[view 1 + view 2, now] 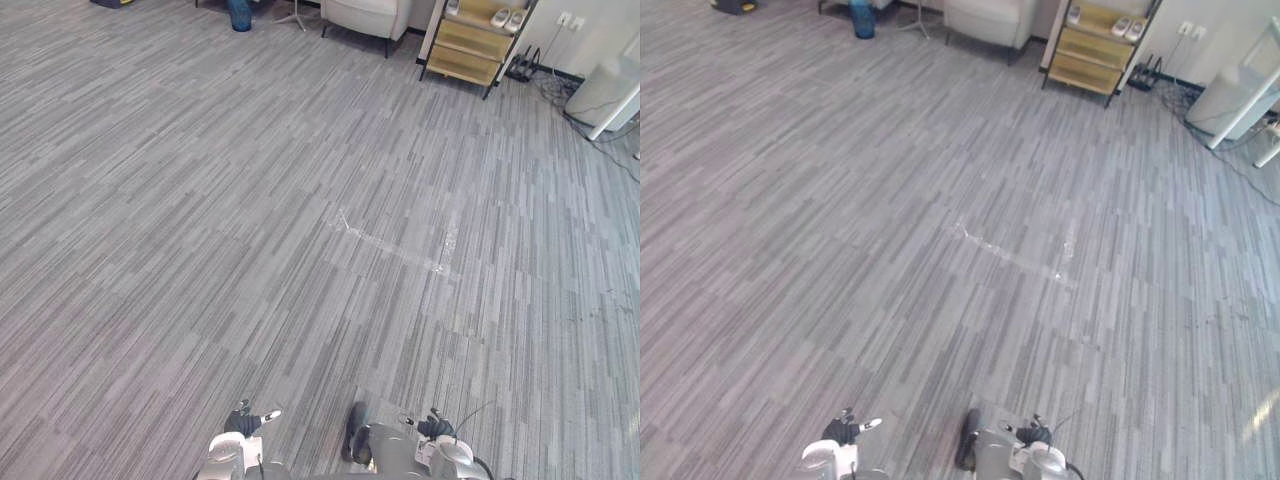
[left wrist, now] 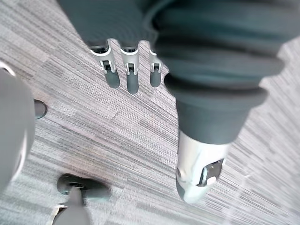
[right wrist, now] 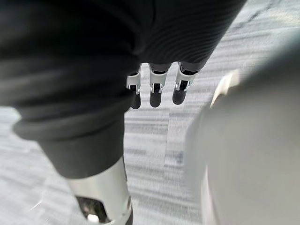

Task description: Pick up cushions and gather them together orderly.

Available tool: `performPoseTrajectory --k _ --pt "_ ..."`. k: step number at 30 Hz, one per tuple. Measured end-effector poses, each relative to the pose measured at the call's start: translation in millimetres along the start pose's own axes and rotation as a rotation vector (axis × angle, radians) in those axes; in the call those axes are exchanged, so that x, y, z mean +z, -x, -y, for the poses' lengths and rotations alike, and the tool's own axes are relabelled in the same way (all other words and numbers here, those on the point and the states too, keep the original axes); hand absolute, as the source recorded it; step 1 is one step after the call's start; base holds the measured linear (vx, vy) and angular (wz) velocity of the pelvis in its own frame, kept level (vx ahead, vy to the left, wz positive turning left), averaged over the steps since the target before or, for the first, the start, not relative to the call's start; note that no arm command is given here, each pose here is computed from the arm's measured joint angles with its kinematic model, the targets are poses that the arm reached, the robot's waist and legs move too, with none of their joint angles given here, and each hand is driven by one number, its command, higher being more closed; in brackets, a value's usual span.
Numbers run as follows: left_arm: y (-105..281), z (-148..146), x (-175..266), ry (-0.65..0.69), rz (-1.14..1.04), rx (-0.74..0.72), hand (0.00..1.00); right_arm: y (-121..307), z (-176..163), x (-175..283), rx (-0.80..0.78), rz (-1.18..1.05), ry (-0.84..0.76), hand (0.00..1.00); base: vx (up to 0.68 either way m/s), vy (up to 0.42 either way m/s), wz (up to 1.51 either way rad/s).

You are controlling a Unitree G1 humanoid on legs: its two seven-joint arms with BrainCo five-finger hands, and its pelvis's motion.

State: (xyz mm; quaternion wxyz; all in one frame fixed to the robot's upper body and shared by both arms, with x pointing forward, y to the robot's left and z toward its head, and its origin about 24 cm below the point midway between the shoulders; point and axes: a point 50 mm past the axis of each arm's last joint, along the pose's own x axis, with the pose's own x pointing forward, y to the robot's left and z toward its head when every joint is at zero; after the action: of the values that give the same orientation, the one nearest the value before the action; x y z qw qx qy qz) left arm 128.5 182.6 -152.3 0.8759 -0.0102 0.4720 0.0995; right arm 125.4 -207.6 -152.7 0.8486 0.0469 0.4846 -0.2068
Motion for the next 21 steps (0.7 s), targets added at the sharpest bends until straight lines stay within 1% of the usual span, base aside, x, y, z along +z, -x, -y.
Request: performPoseTrajectory --k 3,5,9,11,13,15,21 --pt "1.1 -4.1 -5.0 0.036 -0.018 0.026 0.00 0.5 6.1 -4.3 -0.023 -0.013 -0.029 0.00 0.41 -0.168 -0.25" --pt "1.6 -0.3 -4.3 0.058 -0.012 0.020 0.00 1.5 6.7 -6.3 -0.022 -0.012 -0.020 0.00 0.47 -0.112 -0.38" --pt "0.8 -0.7 11.7 0.033 0.063 0.010 0.00 1.5 -2.8 -2.4 -0.004 -0.006 -0.052 0.00 0.41 -0.022 -0.49" --pt "0.4 1.8 14.7 0.027 0.073 0.001 0.00 0.4 -2.8 0.7 -0.012 -0.006 -0.083 0.00 0.40 0.092 -0.45" --pt "0.8 6.8 13.5 0.007 0.070 -0.018 0.00 -0.6 0.0 2.1 -0.017 -0.003 -0.076 0.00 0.37 0.181 -0.46" --pt "0.7 5.8 12.9 0.009 0.071 -0.017 0.00 0.3 -4.5 -2.6 -0.006 -0.023 -0.076 0.00 0.49 0.186 -0.40" --pt "1.2 0.3 10.3 -0.007 0.064 -0.011 0.00 5.6 -2.8 -16.8 -0.002 -0.039 -0.088 0.00 0.50 0.124 -0.24"
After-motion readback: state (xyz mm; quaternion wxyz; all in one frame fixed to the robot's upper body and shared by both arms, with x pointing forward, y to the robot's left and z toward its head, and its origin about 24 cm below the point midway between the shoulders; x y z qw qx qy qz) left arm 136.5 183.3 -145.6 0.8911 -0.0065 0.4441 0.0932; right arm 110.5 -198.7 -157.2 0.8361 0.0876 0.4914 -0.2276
